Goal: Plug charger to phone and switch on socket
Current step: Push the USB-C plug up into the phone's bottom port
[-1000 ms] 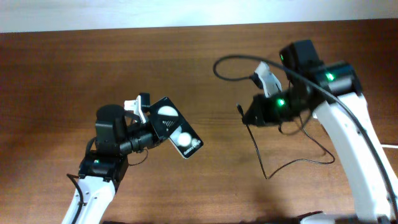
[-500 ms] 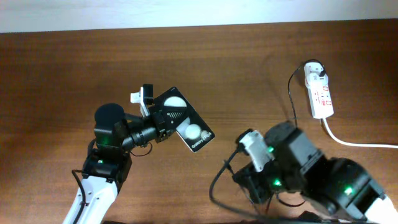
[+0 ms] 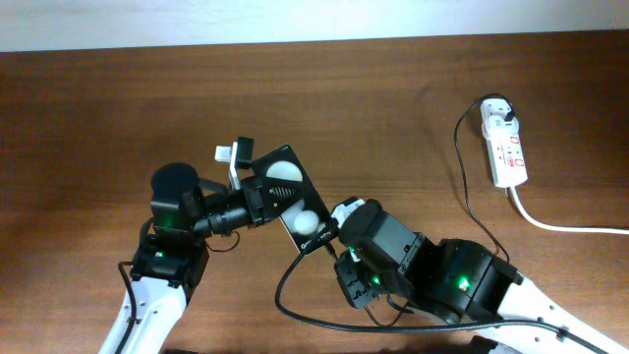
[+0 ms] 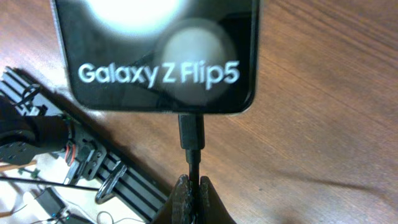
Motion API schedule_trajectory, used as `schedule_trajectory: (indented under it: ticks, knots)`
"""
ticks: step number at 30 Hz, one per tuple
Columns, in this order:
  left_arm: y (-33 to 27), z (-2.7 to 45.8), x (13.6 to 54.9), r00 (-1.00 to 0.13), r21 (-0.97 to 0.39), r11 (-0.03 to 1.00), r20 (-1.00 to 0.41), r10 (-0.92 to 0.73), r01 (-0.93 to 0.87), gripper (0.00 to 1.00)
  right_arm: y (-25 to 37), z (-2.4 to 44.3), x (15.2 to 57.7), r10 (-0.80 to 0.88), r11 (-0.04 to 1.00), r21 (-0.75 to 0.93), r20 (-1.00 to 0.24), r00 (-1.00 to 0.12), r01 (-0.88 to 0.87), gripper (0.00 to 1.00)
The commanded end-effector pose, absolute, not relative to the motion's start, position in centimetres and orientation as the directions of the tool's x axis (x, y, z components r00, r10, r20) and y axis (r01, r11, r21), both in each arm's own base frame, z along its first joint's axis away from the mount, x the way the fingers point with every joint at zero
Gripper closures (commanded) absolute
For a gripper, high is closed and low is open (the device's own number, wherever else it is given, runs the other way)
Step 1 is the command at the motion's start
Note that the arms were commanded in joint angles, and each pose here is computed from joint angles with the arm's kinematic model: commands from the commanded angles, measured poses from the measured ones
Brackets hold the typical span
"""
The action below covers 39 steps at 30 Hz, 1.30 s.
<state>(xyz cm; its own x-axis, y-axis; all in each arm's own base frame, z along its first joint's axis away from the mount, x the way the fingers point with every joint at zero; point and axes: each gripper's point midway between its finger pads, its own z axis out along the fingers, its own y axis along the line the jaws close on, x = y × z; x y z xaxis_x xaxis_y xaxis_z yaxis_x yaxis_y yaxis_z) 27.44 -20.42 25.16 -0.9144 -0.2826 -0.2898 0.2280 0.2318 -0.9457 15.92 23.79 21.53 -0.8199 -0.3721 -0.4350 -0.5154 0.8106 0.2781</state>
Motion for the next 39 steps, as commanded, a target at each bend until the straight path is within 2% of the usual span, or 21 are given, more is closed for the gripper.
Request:
schedule_trajectory:
  ticks: [1, 8, 16, 39]
  knots:
    - [-20.7, 24.4, 27.9, -0.921, -0.943, 0.235, -0.292, -0.257, 0.233, 1.0, 24.4, 21.9, 14.9, -0.385, 0.783, 0.325, -0.416, -0.824, -0.531, 0.96]
    - [-20.5, 22.7, 28.7, -0.939, -0.957, 0.238, -0.226, -0.258, 0.165, 1.0, 24.3, 21.6, 13.8, -0.406, 0.769, 0.353, -0.373, -0.834, -0.532, 0.96]
    - [-21.1, 24.9, 27.4, -0.955, -0.967, 0.145, -0.236, -0.181, 0.212, 1.0, 24.0, 21.5, 14.6, -0.373, 0.799, 0.328, -0.387, -0.843, -0.504, 0.96]
    - [-20.9, 24.7, 28.2, -0.945, -0.964, 0.166, -0.24, -0.222, 0.206, 1.0, 24.1, 22.9, 14.6, -0.333, 0.789, 0.361, -0.43, -0.839, -0.498, 0.96]
